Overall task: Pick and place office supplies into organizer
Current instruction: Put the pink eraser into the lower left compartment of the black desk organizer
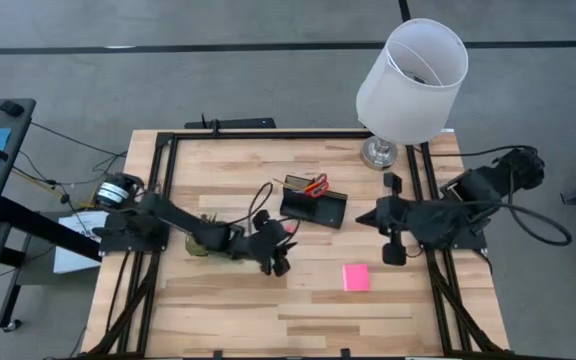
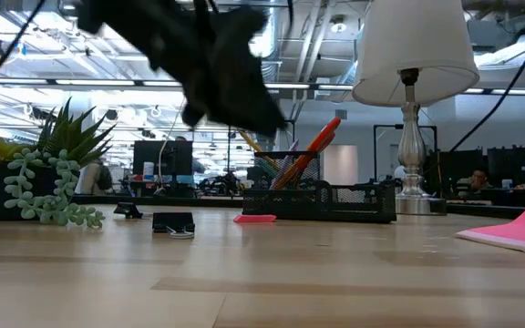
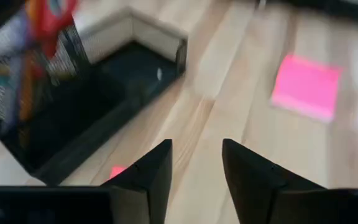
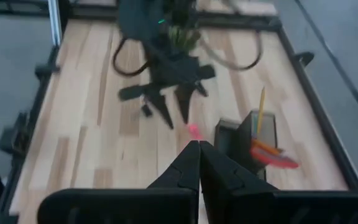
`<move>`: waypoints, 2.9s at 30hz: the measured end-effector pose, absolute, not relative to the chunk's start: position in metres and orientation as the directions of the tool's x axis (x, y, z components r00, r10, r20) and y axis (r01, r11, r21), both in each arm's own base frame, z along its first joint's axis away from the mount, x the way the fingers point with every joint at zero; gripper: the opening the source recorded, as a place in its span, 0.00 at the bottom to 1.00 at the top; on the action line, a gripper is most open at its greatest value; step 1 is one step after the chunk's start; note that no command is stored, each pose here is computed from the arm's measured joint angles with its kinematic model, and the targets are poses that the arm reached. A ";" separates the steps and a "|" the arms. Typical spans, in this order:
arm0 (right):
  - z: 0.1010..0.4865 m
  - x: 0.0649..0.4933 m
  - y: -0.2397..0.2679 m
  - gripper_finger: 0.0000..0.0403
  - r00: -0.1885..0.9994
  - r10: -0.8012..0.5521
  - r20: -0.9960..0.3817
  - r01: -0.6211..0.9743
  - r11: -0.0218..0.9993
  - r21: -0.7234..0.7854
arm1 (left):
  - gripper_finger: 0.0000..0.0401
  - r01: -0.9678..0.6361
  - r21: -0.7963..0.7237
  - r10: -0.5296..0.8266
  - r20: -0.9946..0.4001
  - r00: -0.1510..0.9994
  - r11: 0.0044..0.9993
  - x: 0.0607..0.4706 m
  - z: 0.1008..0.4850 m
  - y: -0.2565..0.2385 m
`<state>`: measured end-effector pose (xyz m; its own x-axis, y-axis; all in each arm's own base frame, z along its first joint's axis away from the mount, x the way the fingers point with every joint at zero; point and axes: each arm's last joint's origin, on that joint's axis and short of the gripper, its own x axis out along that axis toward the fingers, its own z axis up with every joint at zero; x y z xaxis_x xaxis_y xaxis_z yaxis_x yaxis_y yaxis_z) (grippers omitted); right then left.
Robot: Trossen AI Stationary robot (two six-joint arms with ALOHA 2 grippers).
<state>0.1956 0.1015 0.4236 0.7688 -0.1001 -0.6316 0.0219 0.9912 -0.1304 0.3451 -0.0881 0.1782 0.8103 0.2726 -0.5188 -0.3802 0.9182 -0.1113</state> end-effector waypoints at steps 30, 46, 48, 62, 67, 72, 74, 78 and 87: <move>0.356 0.187 0.118 0.00 0.670 -0.186 -0.719 0.050 0.977 -0.207 | 0.37 -0.360 0.098 0.318 -0.711 0.627 0.928 0.356 0.113 -0.044; 0.357 0.188 0.116 0.00 0.670 -0.190 -0.718 0.056 0.977 -0.207 | 0.33 -0.376 0.063 0.294 -0.746 0.597 0.924 0.357 0.112 -0.018; 0.357 0.188 0.116 0.00 0.670 -0.190 -0.718 0.056 0.977 -0.207 | 0.29 -0.381 0.041 0.280 -0.751 0.598 0.924 0.357 0.112 -0.016; 0.357 0.188 0.116 0.00 0.670 -0.190 -0.718 0.056 0.977 -0.206 | 0.05 -0.410 0.192 0.435 -0.617 0.656 0.892 0.377 0.155 -0.051; 0.357 0.188 0.116 0.00 0.669 -0.190 -0.718 0.056 0.977 -0.207 | 0.03 -0.393 0.285 0.483 -0.581 0.655 0.875 0.393 0.181 -0.042; 0.357 0.188 0.116 0.00 0.669 -0.191 -0.718 0.056 0.977 -0.207 | 0.05 -0.402 0.310 0.504 -0.625 0.597 0.861 0.395 0.184 -0.012; 0.357 0.188 0.116 0.00 0.669 -0.190 -0.718 0.055 0.977 -0.207 | 0.06 -0.396 0.275 0.472 -0.660 0.584 0.876 0.394 0.182 -0.003; 0.357 0.188 0.116 0.00 0.669 -0.191 -0.718 0.034 0.973 -0.227 | 0.08 -0.410 0.262 0.469 -0.675 0.569 0.874 0.393 0.181 0.008; 0.357 0.188 0.116 0.00 0.669 -0.191 -0.718 0.024 0.972 -0.236 | 0.10 -0.345 0.237 0.406 -0.696 0.592 0.908 0.394 0.180 0.006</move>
